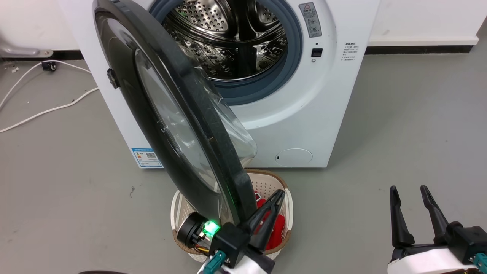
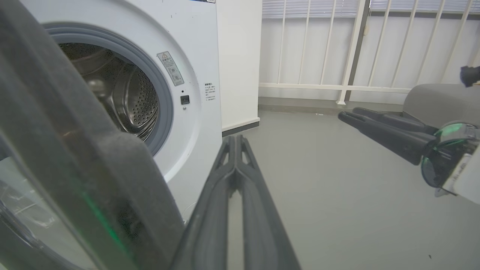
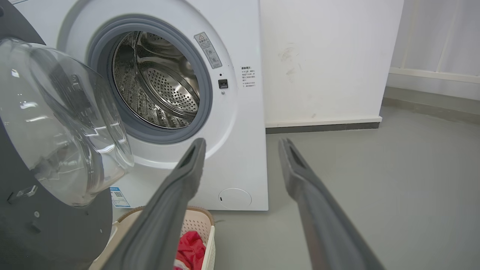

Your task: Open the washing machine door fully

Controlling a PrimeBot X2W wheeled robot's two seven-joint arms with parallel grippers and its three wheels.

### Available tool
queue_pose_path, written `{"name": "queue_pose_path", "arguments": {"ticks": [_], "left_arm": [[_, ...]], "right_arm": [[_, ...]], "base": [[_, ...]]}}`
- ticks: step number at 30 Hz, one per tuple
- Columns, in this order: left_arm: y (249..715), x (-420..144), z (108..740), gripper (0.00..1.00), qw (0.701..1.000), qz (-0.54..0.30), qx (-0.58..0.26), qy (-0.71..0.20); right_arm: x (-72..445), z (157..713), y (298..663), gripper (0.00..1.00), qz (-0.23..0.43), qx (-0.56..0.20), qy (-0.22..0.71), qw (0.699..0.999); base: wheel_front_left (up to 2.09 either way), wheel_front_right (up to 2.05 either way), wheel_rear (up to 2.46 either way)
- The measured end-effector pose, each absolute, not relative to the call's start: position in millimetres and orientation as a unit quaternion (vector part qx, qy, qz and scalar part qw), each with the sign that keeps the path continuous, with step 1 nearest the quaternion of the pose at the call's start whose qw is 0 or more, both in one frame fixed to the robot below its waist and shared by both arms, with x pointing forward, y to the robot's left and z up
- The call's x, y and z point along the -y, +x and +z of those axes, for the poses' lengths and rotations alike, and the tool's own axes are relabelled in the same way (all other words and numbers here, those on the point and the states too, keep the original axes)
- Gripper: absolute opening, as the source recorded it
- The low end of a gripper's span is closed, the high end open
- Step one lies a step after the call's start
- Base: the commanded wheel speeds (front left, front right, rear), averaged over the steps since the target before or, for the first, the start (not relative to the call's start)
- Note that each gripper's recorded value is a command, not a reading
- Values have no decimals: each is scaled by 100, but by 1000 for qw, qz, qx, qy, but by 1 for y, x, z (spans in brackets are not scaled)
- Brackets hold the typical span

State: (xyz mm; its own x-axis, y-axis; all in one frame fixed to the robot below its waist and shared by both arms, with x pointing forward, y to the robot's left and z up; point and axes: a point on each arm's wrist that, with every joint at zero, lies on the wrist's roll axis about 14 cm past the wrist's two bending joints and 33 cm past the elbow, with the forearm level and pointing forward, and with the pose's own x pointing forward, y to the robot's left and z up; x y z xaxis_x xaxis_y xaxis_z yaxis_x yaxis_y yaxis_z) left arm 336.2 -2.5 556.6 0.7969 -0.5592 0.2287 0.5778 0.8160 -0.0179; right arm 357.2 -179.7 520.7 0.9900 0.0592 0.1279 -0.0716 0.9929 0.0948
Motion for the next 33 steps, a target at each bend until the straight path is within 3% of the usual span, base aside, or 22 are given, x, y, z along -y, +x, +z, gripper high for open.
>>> {"name": "queue_pose_path", "arguments": {"ticks": [16, 33], "left_arm": [[358, -12, 534, 0, 968, -237, 67, -49], [326, -78, 525, 0, 989, -126, 63, -44]], "right_arm": [[176, 511, 358, 100, 37, 47, 63, 996], [143, 506, 373, 100, 85, 34, 75, 993]], "base": [[0, 0, 0], [0, 0, 0]]}}
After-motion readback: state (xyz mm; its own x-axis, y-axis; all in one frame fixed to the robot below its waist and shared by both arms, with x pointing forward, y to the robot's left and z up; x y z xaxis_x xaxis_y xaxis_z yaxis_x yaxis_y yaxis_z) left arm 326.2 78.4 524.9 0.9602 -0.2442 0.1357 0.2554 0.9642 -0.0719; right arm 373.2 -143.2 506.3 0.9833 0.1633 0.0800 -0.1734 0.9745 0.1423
